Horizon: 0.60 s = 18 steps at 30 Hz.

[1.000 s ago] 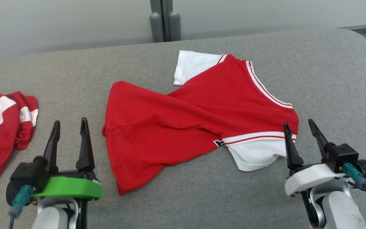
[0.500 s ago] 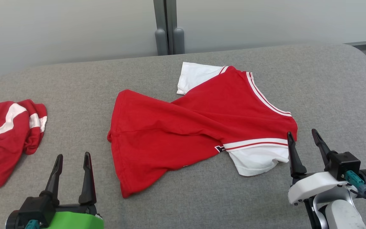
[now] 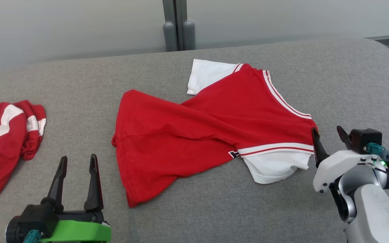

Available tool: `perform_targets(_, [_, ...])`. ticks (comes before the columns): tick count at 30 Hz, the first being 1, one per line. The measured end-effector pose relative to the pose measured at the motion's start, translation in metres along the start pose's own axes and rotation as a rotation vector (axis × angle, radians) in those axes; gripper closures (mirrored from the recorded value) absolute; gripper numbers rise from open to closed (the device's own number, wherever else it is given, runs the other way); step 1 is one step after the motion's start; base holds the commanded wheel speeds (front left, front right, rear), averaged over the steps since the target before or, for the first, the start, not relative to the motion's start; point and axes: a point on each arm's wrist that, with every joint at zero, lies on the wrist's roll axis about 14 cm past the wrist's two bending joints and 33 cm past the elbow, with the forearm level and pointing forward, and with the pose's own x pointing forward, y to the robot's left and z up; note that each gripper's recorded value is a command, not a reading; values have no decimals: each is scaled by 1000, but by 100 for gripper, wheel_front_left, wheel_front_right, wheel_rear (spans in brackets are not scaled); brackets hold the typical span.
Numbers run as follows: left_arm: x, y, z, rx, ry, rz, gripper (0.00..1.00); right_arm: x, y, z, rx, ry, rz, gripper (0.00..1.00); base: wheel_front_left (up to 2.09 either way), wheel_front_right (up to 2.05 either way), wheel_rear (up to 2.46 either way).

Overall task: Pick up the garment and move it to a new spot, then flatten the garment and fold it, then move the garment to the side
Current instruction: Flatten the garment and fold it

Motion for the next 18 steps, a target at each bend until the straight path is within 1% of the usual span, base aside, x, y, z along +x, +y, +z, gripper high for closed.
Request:
perform_targets(5, [9,0,-1,9,-3,-3,0,17,-12,-28,23,157,-35,0,0,0,0])
perform_targets(9, [15,2,-5,16,6,-2,0,28,-16,-48,38,246,-50,0,0,0,0])
perform_targets(14, [21,7,-9,19,13,9,0,41,-11,-67,71,313,-44,0,0,0,0])
perform_targets(18, [24,10,-13,21,24,15,0,50,0,-79,85,355,-18,0,0,0,0])
